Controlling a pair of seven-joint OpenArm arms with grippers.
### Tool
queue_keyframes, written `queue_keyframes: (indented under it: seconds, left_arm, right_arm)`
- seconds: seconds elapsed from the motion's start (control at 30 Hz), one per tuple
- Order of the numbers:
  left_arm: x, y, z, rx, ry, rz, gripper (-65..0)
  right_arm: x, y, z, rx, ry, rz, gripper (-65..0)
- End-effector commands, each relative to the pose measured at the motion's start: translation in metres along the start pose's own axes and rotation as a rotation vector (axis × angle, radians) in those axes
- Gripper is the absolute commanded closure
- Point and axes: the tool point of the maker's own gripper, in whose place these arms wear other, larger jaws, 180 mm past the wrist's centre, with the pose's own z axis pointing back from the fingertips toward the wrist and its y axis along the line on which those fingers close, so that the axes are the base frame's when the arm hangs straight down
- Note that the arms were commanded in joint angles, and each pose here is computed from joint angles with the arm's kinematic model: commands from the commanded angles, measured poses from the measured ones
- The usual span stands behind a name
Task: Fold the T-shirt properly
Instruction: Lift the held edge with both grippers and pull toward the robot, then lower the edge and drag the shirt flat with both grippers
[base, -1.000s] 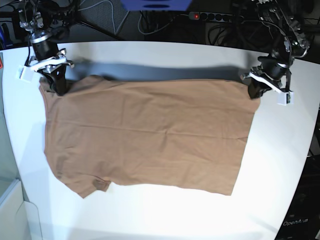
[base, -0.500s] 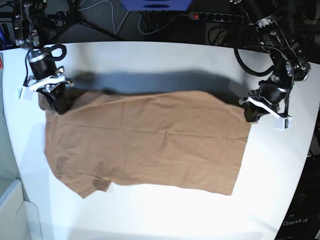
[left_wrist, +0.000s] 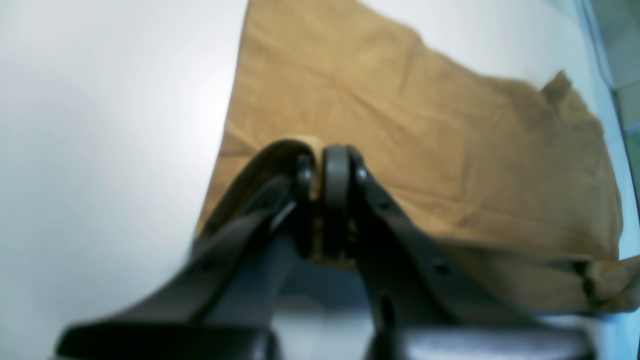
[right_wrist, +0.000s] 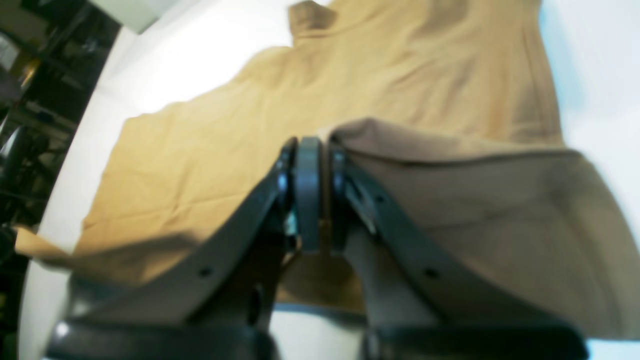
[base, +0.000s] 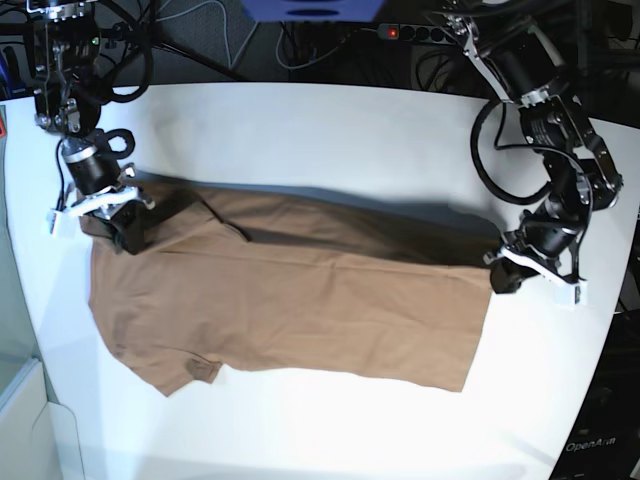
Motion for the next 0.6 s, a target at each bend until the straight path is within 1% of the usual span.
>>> queue_keyframes:
  seconds: [0.0, 0.1, 0.43, 0.57]
  left_arm:
    - [0.026, -0.006, 0.0, -0.021, -0.069, -0.019, -2.6]
    - [0.031, -0.001, -0.006, -0.022, -0.063, -0.009, -2.6]
    - [0.01, 0.012, -0.029, -0.035, -0.066, 0.098, -2.6]
    - [0.014, 0.011, -0.03, -0.038, -0.099, 0.109, -2.6]
  right_arm:
    - [0.019, 0.004, -0.002, 0.022, -0.056, 0.019, -0.6]
    - [0.022, 0.003, -0.007, 0.022, -0.06, 0.019, -0.6]
    - [0.034, 0.007, -0.014, 0.033, -0.086, 0.027, -0.6]
    - [0.038, 0.007, -0.018, 0.029, -0.094, 0.056, -0.6]
